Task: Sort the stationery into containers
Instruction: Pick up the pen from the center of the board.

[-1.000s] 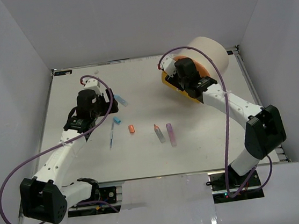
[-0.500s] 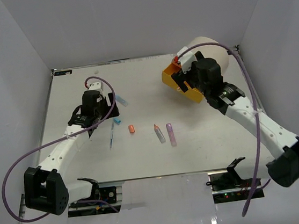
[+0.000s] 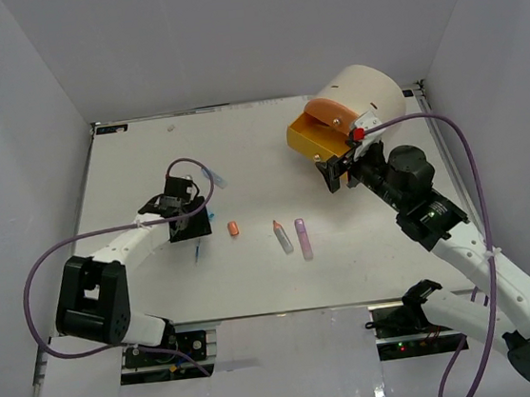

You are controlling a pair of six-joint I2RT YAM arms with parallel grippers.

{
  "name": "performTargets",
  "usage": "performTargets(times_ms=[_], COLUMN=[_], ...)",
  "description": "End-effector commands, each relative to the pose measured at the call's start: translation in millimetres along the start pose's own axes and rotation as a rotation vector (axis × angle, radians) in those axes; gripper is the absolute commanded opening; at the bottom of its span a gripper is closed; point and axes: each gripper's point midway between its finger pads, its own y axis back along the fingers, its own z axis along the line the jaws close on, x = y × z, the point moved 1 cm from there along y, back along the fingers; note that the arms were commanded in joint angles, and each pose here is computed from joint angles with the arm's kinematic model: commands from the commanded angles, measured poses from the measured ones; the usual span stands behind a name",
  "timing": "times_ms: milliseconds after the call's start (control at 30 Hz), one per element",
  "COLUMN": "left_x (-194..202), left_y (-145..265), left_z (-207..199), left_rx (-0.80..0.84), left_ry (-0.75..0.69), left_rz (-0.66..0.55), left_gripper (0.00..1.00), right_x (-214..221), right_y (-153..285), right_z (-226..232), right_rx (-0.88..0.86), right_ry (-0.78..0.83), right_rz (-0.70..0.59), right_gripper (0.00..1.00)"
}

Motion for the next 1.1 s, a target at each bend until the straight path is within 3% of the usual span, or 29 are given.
performTargets(times_ms=[0,367,633,700,867,967,1067], left_x=[16.3,40.4,43.8,38.2,14.3,-15.0,-52.2], left_y=[-5.1,-18.9,-21.2,-16.5,6.3,28.1,71.6], left_z=[0.5,6.1,14.6,15.0,1.9,-21.1,-57.2], left_rx=[0.008,-0.041,-0.103,-0.105,-0.026,0.111,0.348], left_ry=[0.015,0.038,0.044,0.046,0.071,0.077,0.046], left_rz=[0.07,0.187,0.214,0.19,0.091,-0.019,-0.192], left_gripper=[0.7,0.51,0.19,0.12,0.06,0.01,0.0], right_x=[-14.2,-4.2,-1.4,0.2,-2.2,-4.4,-8.5], right_y=[-1.7,-2.7,-2.4,-3.0,-6.5,-8.3,-12.3], right_z=[6.0,7.1,7.0,8.2,26.0,41.6,62.2], right_rx=[-0.027,-0.027,-0.026,-0.031,-0.138,-0.224,-0.318], right_ry=[-0.052,-0.05,-0.051,-0.051,-0.063,-0.108,-0.176], right_rz=[-0.074,-0.071,-0.068,-0.062,-0.062,-0.06,-0.066], right_gripper=[0.9,0.9,0.9,0.9,0.9,0.92,0.95])
